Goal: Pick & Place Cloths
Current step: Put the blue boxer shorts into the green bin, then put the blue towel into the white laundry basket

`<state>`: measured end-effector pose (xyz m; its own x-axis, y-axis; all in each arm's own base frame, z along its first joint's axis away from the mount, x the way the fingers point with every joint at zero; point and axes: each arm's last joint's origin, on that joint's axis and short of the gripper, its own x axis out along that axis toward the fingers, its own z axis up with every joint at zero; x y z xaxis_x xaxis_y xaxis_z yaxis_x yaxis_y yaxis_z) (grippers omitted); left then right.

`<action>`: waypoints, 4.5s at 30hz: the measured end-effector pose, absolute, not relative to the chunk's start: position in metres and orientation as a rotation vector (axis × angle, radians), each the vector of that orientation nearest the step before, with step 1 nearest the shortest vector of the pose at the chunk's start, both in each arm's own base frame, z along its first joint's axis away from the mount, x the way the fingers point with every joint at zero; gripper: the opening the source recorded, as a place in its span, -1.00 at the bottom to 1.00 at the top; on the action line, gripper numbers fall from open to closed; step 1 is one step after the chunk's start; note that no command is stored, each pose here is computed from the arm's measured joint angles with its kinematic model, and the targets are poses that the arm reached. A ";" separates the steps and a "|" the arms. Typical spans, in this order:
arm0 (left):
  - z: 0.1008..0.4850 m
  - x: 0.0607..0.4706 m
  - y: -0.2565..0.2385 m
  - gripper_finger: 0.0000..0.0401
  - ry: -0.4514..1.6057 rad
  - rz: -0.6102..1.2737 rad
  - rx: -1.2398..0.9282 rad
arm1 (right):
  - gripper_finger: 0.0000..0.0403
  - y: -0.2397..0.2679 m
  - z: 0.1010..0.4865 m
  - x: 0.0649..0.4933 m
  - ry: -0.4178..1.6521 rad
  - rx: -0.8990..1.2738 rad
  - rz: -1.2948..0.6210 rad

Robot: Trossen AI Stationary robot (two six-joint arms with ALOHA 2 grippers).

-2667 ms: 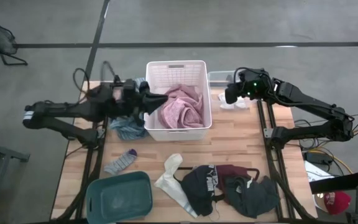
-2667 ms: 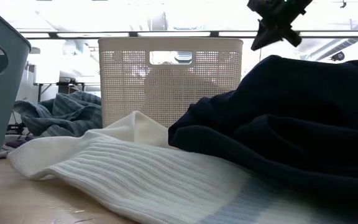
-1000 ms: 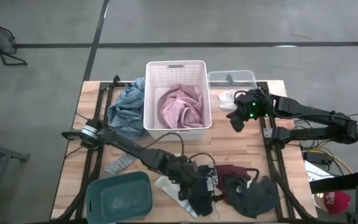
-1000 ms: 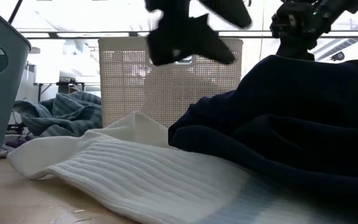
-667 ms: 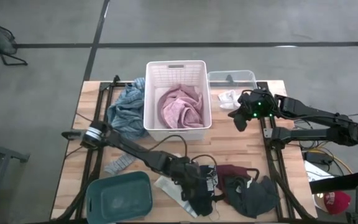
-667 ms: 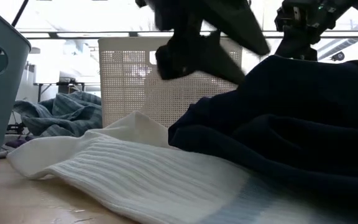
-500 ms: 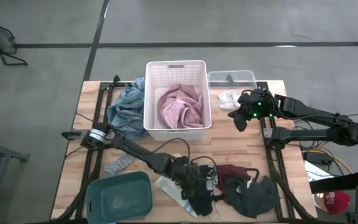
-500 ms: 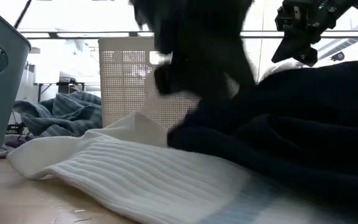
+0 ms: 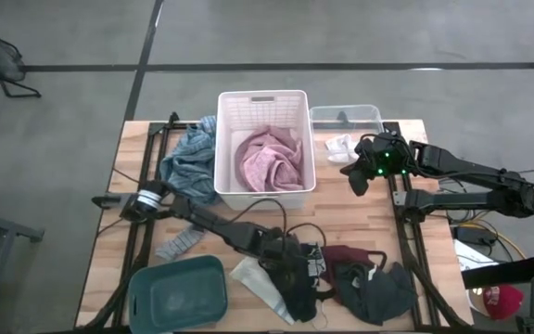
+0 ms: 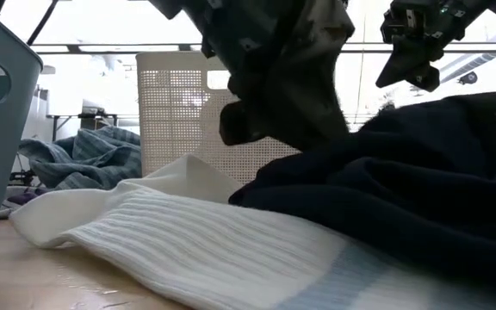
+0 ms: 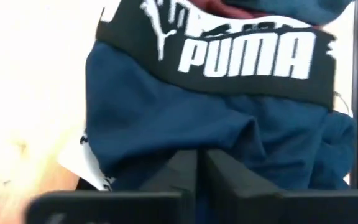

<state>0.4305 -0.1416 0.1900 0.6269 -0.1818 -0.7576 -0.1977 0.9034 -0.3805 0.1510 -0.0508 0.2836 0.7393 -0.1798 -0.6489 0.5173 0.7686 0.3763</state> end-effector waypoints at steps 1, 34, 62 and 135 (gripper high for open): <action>0.190 0.431 -0.140 -0.93 0.902 0.010 -0.480 | -0.96 -0.051 0.284 0.151 0.629 0.577 -0.407; 0.450 0.214 -0.127 -1.00 0.702 -0.187 -1.333 | -0.96 -0.053 0.286 0.153 0.612 0.441 -0.395; 0.310 0.166 -0.139 -0.97 1.585 0.315 -1.000 | -0.96 -0.060 0.286 0.158 0.577 0.374 -0.567; 0.420 0.115 -0.047 -0.26 -0.396 0.787 -0.939 | -0.96 -0.033 0.343 0.096 0.084 0.290 -0.330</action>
<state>0.1151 -0.0469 0.4198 0.6627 0.7485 -0.0260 -0.4255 0.3477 -0.8355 0.0962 -0.0332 0.3428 0.9431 -0.3068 -0.1284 0.3308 0.9051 0.2670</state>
